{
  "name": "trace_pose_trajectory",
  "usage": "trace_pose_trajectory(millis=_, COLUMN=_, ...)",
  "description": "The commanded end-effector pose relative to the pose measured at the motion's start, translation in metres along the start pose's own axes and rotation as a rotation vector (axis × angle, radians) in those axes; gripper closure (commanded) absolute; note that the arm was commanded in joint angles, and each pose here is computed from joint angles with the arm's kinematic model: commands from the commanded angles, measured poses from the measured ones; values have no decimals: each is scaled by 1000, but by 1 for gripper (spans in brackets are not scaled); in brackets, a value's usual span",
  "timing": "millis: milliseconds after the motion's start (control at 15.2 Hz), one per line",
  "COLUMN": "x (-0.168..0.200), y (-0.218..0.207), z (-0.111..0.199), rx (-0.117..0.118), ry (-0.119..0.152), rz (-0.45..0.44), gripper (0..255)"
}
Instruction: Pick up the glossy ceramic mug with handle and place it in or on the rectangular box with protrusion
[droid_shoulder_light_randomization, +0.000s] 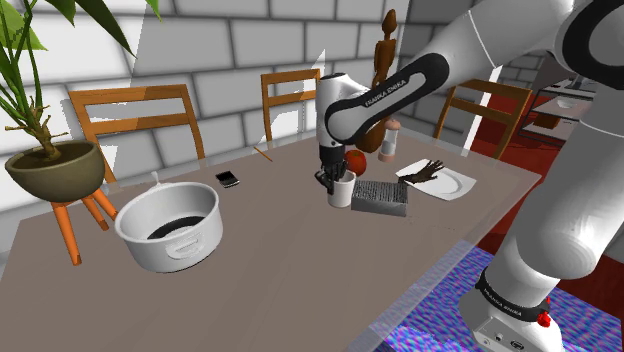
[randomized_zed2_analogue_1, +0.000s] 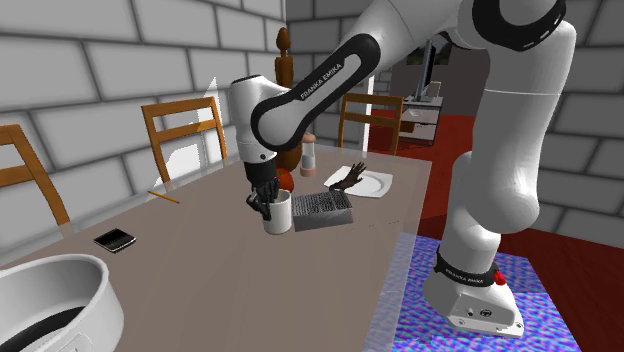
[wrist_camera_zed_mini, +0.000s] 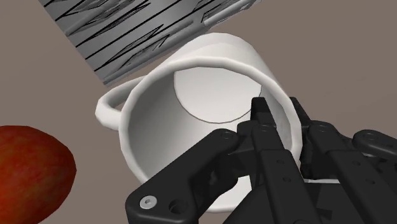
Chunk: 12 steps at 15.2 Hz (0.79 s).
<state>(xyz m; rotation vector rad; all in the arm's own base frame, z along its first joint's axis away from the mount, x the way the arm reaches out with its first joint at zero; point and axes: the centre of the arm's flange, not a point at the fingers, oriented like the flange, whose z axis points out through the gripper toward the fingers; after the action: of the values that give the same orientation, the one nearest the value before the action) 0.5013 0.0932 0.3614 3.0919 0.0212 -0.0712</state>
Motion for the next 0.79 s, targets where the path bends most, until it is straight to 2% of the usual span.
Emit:
trace_pose_trajectory(millis=0, x=0, y=1, z=-12, rx=0, ry=0, rz=0, gripper=255)
trace_pose_trajectory(millis=726, x=-3, y=4, z=-70, rx=0, ry=0, rz=0, gripper=255)
